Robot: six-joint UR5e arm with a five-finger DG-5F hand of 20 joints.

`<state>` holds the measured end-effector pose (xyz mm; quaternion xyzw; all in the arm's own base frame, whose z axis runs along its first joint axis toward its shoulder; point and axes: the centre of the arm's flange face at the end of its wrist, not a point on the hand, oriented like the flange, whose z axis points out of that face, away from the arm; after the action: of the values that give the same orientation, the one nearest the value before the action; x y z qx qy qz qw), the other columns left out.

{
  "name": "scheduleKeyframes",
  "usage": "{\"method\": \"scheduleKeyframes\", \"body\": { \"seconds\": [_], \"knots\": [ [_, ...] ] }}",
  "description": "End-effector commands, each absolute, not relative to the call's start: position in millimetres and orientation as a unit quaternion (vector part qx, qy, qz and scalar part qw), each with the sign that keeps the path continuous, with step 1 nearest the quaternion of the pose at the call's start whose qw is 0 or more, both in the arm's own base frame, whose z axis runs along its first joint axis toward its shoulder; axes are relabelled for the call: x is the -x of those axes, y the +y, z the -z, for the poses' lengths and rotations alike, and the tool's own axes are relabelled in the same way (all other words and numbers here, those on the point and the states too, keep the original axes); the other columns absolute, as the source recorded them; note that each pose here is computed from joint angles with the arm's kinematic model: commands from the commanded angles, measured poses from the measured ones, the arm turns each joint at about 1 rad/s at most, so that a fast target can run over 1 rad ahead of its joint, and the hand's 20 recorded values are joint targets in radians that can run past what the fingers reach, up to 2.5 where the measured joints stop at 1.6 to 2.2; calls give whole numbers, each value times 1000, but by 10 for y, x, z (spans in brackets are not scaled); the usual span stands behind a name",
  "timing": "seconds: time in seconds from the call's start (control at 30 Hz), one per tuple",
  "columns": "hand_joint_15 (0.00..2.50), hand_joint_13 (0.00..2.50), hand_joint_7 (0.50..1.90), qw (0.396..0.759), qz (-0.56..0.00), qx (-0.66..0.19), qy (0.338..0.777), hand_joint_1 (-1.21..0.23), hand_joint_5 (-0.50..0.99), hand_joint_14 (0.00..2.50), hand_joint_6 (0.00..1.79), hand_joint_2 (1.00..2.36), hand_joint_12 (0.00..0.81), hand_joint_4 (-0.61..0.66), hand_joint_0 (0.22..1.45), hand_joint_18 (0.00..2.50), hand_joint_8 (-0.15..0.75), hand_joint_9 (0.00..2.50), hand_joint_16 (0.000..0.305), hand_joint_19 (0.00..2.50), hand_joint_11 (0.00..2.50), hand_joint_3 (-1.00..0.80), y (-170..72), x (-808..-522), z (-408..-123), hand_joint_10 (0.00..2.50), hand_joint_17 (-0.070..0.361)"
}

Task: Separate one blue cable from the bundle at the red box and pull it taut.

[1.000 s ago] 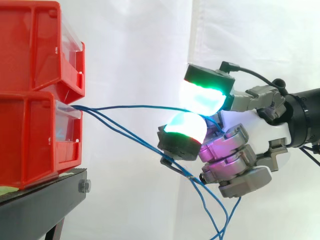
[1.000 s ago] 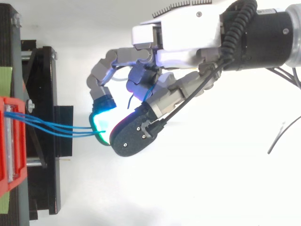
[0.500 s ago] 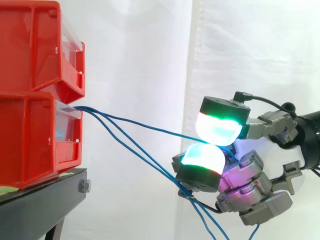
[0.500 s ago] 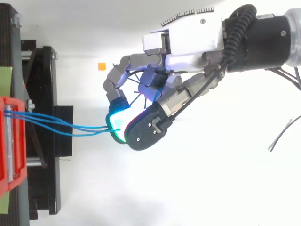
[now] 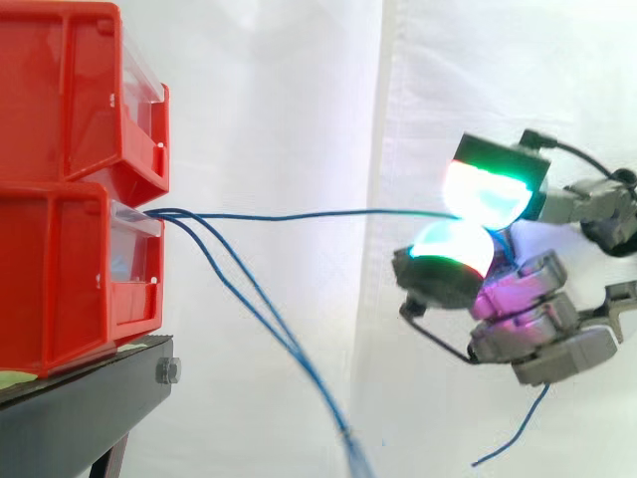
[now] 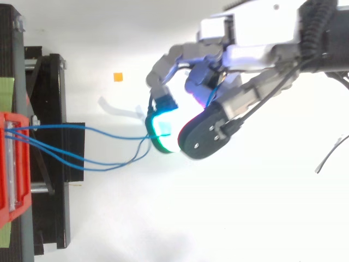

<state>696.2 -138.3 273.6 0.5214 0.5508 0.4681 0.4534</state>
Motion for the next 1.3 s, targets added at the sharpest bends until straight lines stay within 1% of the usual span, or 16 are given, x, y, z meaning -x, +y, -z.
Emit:
{"method": "scheduleKeyframes", "body": {
  "seconds": [0.0, 0.03, 0.13, 0.17, 0.2, 0.37, 0.63, 0.67, 0.87, 0.9, 1.07, 1.27],
  "knots": [
    [1571, 579, 1195, 478, -448, -544, 524, -757, -116, 2500, 885, 1015, 360, -62, 632, 1261, 289, 854, 34, 2106, 1580, -226, -1454, -6722, -2517, 1895, 76],
    [1550, 580, 1194, 487, -448, -549, 511, -757, -116, 2500, 885, 1015, 360, -62, 632, 1261, 290, 855, 33, 2103, 1586, -223, -1472, -6719, -2482, 1895, 75],
    [1552, 583, 1206, 491, -448, -555, 500, -757, -115, 2500, 884, 1015, 361, -63, 633, 1262, 291, 861, 33, 2103, 1588, -227, -1466, -6722, -2448, 1896, 75],
    [1552, 583, 1203, 493, -446, -554, 501, -757, -116, 2500, 885, 1016, 361, -60, 633, 1264, 287, 860, 34, 2096, 1615, -227, -1459, -6727, -2439, 1888, 76],
    [1543, 585, 1195, 494, -445, -554, 501, -757, -115, 2500, 885, 1015, 361, -62, 633, 1263, 292, 861, 34, 2100, 1579, -224, -1460, -6724, -2448, 1903, 77],
    [1557, 587, 1206, 500, -434, -543, 517, -756, -115, 2500, 885, 1015, 363, -62, 633, 1264, 294, 864, 34, 2084, 1593, -225, -1408, -6726, -2442, 1902, 76],
    [1556, 590, 1204, 515, -417, -524, 535, -756, -115, 2500, 885, 1015, 366, -61, 633, 1260, 293, 865, 34, 2075, 1585, -222, -1408, -6728, -2443, 1908, 77],
    [1578, 590, 1204, 516, -416, -523, 536, -756, -115, 2500, 886, 1015, 366, -61, 634, 1257, 292, 864, 34, 2088, 1615, -225, -1408, -6728, -2443, 1898, 77],
    [1547, 590, 1213, 518, -413, -520, 539, -756, -115, 2500, 885, 1016, 365, -59, 635, 1257, 287, 864, 34, 2067, 1588, -225, -1408, -6728, -2443, 1906, 77],
    [1558, 591, 1204, 518, -413, -520, 539, -756, -115, 2500, 886, 1015, 366, -64, 635, 1255, 288, 864, 34, 2073, 1621, -225, -1408, -6728, -2443, 1896, 77],
    [1556, 590, 1208, 518, -413, -520, 539, -756, -115, 2500, 886, 1015, 366, -62, 635, 1258, 289, 865, 35, 2068, 1589, -225, -1408, -6728, -2443, 1907, 78],
    [1558, 592, 1207, 518, -413, -520, 539, -756, -115, 2500, 887, 1015, 367, -60, 635, 1254, 295, 869, 34, 2054, 1611, -225, -1408, -6728, -2443, 1895, 77]
  ]
}}
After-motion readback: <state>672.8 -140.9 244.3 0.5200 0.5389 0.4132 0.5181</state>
